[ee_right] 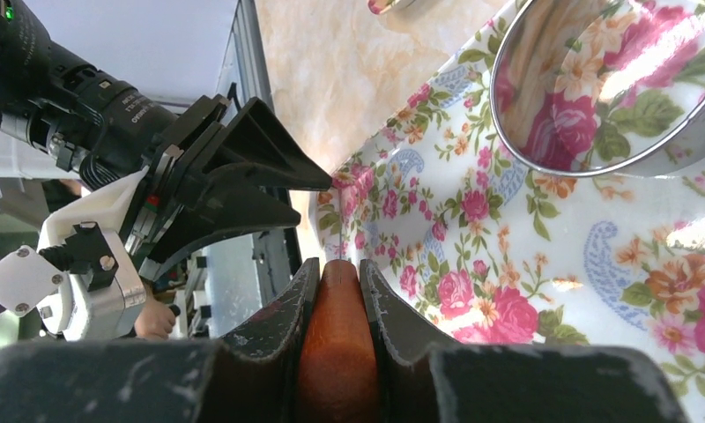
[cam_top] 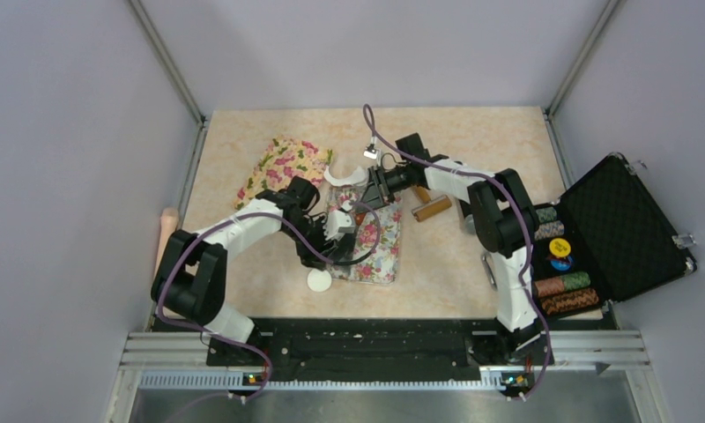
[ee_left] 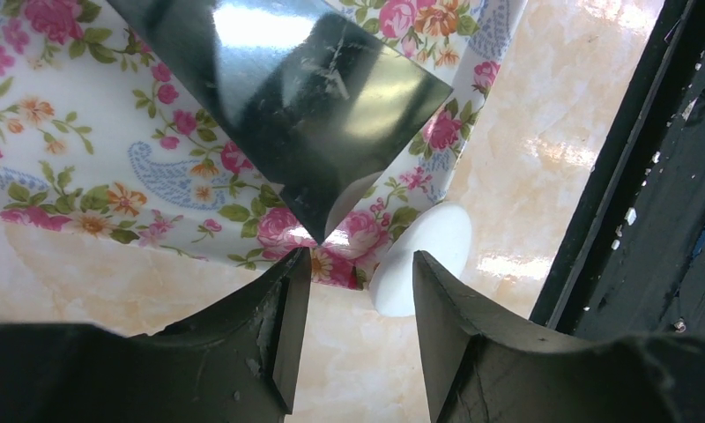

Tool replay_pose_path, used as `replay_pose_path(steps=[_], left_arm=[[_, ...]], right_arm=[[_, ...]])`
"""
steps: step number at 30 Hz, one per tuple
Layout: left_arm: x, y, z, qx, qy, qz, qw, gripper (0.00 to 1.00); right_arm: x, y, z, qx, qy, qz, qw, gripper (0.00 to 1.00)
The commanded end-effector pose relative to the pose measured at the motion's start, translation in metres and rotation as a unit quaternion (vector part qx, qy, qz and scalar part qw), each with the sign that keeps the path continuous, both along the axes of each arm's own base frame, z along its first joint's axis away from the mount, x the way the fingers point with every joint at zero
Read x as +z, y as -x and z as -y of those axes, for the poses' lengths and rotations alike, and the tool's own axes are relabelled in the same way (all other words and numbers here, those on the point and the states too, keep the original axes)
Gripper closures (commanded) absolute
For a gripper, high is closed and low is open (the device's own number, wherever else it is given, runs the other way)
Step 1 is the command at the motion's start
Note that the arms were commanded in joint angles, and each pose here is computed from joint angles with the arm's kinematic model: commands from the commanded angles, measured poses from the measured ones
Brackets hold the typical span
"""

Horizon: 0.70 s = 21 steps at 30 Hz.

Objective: Roll out the dumpling wrappers from the dough
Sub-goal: Scoop the dumpling wrapper from the work surface.

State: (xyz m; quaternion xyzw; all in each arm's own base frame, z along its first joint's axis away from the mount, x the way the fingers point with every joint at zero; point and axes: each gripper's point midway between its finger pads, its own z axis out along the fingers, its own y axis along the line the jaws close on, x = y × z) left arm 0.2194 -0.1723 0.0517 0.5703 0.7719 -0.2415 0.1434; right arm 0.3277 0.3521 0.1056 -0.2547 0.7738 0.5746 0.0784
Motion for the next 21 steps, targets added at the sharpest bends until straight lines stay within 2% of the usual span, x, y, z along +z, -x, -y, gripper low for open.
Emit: replay_pose_path(steps=[1,21], left_arm=[[0.016,-0.006,0.007,-0.002,0.024,0.023,0.999,0.48],[-0.003,0.004,-0.003,-0.006,-0.001,0.011,1.0,0.48]], right_arm=[[0.024,0.004,-0.001,0.024,-0.017,0.013,0.999,1.0],[0.013,0.016,-0.005,0.048,0.005,0.011,0.999,1.0]])
